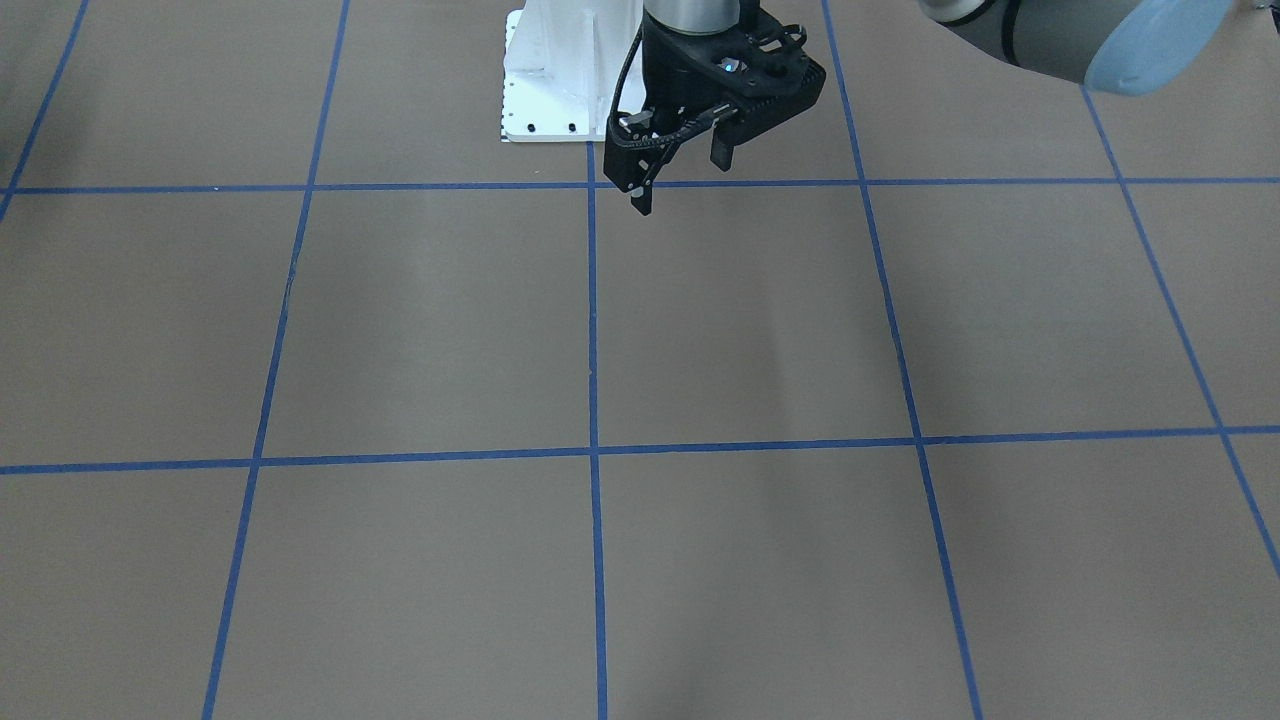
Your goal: Left arm hands cup to right arm to dump lemon
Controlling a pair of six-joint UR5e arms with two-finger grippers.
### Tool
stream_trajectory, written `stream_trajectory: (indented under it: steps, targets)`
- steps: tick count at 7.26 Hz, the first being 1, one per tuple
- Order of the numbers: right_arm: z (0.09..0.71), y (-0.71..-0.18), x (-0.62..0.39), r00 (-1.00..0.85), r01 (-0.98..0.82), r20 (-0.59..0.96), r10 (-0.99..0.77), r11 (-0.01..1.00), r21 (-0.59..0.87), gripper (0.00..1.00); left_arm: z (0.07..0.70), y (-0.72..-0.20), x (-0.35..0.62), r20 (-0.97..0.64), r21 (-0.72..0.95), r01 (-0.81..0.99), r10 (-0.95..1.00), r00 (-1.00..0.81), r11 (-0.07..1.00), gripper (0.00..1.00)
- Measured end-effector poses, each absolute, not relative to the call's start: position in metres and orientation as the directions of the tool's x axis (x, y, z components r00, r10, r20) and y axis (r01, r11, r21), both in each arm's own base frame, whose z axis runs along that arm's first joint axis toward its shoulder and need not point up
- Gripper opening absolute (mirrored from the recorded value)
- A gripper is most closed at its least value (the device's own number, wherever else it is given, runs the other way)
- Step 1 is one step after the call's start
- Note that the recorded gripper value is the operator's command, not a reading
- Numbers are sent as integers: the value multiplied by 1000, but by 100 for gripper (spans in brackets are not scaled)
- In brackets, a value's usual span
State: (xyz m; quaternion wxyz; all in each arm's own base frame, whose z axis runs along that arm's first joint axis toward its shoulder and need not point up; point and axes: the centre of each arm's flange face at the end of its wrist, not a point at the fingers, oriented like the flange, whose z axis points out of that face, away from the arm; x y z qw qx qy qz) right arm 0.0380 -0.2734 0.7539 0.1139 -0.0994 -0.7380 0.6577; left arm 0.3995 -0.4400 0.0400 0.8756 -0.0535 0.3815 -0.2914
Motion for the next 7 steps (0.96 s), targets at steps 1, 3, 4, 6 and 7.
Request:
stream_trajectory:
  steps: [1, 3, 4, 6, 7]
  targets:
    - [737, -295, 26, -941, -80, 122, 316, 140, -987, 30, 39, -440, 400, -639, -312, 470, -548, 539, 826, 100]
    - [697, -326, 10, -887, -278, 325, 326, 184, -943, 32, 37, -438, 400, -644, -310, 466, -544, 538, 829, 100]
    - [678, -343, 3, -850, -373, 421, 317, 201, -906, 32, 37, -438, 400, -645, -311, 464, -543, 537, 829, 100]
    - [630, -389, -19, -737, -559, 609, 292, 244, -793, 31, 34, -436, 401, -650, -316, 455, -539, 536, 833, 100]
    - [602, -421, -36, -661, -642, 697, 278, 272, -717, 31, 33, -435, 403, -650, -317, 453, -539, 536, 833, 100]
